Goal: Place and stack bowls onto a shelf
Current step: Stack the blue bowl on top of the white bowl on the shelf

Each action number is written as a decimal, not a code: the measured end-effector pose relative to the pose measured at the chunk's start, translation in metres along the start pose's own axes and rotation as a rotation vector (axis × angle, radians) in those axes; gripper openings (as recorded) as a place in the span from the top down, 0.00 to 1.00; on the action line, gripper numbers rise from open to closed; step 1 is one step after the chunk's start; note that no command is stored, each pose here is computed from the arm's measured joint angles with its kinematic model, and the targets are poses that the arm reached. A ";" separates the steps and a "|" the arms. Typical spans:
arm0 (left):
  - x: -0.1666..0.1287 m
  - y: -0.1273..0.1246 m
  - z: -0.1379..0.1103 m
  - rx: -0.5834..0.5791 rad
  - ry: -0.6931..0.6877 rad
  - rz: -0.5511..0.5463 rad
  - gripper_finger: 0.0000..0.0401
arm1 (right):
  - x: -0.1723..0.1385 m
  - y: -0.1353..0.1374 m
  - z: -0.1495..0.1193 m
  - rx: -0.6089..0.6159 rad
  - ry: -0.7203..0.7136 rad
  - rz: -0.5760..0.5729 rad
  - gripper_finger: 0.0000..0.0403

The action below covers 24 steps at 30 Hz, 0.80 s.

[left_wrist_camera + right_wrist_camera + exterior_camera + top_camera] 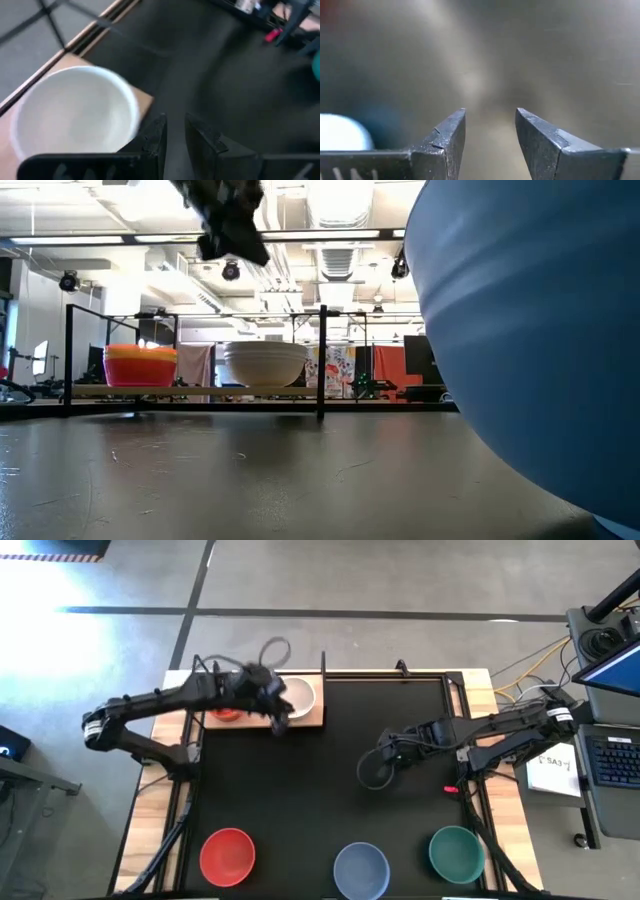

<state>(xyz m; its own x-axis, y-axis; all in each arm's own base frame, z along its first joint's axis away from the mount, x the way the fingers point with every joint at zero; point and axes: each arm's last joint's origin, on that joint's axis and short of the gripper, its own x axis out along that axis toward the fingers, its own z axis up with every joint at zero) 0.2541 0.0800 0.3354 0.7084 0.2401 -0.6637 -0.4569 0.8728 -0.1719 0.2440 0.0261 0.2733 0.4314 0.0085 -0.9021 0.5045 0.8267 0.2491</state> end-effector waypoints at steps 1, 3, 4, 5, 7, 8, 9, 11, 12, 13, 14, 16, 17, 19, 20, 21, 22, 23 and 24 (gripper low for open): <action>0.000 -0.011 -0.003 0.021 -0.005 0.003 0.87 | 0.001 0.004 0.000 0.007 -0.002 0.046 0.60; -0.002 -0.034 -0.010 0.069 -0.010 0.002 0.87 | 0.002 0.014 0.000 0.015 -0.006 0.137 0.60; -0.003 -0.043 -0.013 0.095 -0.011 0.002 0.87 | 0.003 0.019 -0.002 0.014 -0.003 0.166 0.60; -0.005 -0.053 -0.017 0.120 -0.013 -0.004 0.87 | 0.003 0.023 -0.004 0.011 0.004 0.185 0.60; -0.009 -0.070 -0.025 0.148 -0.019 -0.014 0.87 | 0.004 0.032 -0.010 -0.005 0.021 0.217 0.60; -0.011 -0.077 -0.028 0.159 -0.022 -0.020 0.87 | 0.005 0.036 -0.014 -0.015 0.033 0.221 0.60; -0.013 -0.083 -0.031 0.172 -0.027 -0.022 0.87 | 0.006 0.040 -0.018 -0.023 0.045 0.224 0.60; -0.017 -0.094 -0.037 0.193 -0.038 -0.025 0.87 | 0.010 0.051 -0.027 -0.035 0.068 0.235 0.60; -0.017 -0.098 -0.039 0.196 -0.044 -0.024 0.87 | 0.013 0.056 -0.031 -0.040 0.080 0.241 0.60; -0.018 -0.103 -0.041 0.192 -0.054 -0.025 0.87 | 0.017 0.063 -0.036 -0.045 0.091 0.251 0.60; -0.020 -0.106 -0.043 0.189 -0.057 -0.028 0.87 | 0.021 0.070 -0.041 -0.056 0.100 0.261 0.60; -0.020 -0.113 -0.046 0.185 -0.063 -0.037 0.87 | 0.031 0.084 -0.051 -0.078 0.121 0.275 0.60; -0.021 -0.116 -0.047 0.186 -0.068 -0.048 0.87 | 0.036 0.090 -0.056 -0.085 0.130 0.280 0.60; -0.021 -0.120 -0.050 0.189 -0.062 -0.060 0.87 | 0.047 0.101 -0.065 -0.100 0.149 0.285 0.60; -0.021 -0.122 -0.051 0.186 -0.064 -0.064 0.87 | 0.052 0.107 -0.069 -0.103 0.155 0.290 0.60; -0.020 -0.124 -0.052 0.189 -0.062 -0.067 0.87 | 0.057 0.111 -0.073 -0.108 0.160 0.292 0.60; -0.020 -0.125 -0.053 0.195 -0.057 -0.069 0.87 | 0.062 0.114 -0.076 -0.110 0.171 0.285 0.60; -0.019 -0.127 -0.054 0.198 -0.053 -0.070 0.87 | 0.068 0.116 -0.079 -0.110 0.182 0.276 0.60; -0.018 -0.128 -0.055 0.200 -0.048 -0.070 0.87 | 0.073 0.118 -0.082 -0.110 0.190 0.272 0.60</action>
<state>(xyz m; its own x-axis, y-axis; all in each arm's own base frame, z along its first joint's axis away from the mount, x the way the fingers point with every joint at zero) 0.2704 -0.0593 0.3289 0.7620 0.1914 -0.6187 -0.2929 0.9539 -0.0656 0.2740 0.1704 0.2080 0.3872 0.3331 -0.8597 0.3022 0.8351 0.4597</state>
